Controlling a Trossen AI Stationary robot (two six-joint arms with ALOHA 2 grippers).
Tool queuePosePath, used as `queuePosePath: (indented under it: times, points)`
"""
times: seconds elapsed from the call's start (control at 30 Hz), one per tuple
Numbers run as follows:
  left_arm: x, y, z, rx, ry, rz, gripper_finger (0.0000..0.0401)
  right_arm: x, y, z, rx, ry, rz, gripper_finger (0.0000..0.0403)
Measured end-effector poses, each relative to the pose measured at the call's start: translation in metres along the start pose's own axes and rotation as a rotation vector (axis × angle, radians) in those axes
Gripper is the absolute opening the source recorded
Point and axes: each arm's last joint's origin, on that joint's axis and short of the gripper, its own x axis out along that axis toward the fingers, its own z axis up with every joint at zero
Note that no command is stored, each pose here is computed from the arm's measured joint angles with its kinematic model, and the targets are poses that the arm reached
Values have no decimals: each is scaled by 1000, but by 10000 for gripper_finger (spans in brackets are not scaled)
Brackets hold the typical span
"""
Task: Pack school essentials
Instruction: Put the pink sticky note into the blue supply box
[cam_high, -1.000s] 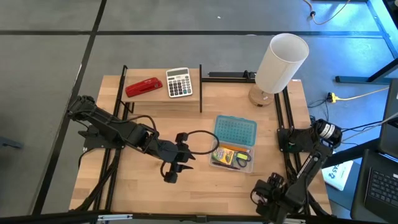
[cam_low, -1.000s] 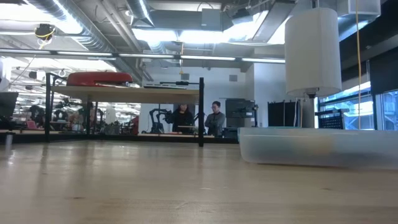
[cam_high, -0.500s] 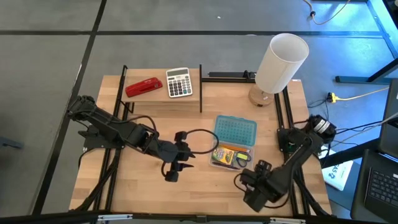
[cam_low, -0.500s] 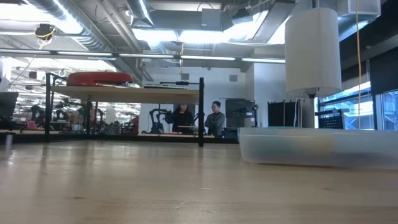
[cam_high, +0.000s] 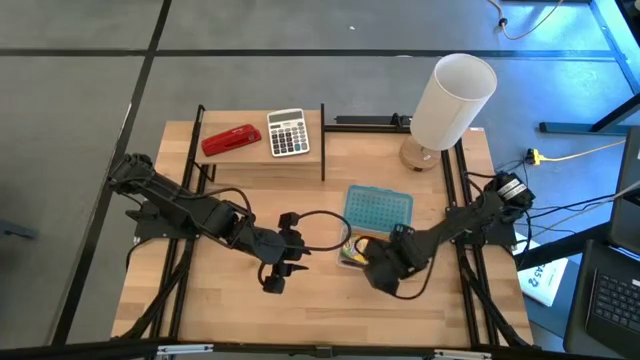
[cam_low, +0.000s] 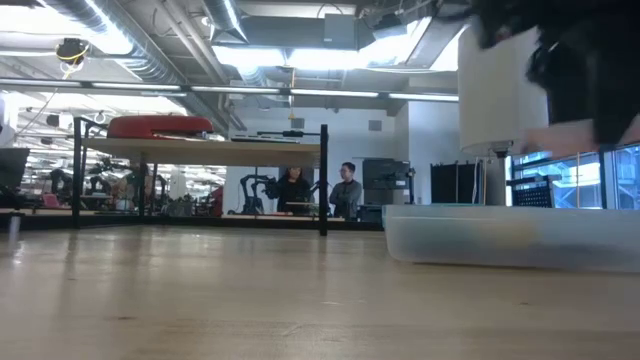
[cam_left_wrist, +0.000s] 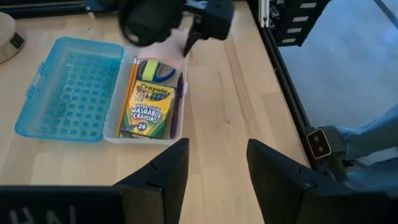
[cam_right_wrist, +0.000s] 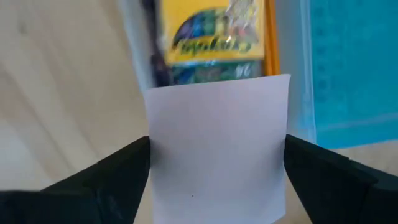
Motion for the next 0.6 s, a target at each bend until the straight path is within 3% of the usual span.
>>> queuePosePath:
  times: [0.2,0.6]
  points:
    - [0,2,0,-2,1,27,156,20,-6,10,-36,9,83,349]
    - [3,15,2,-26,0,62,156,47,-18,1,-24,87,40,349]
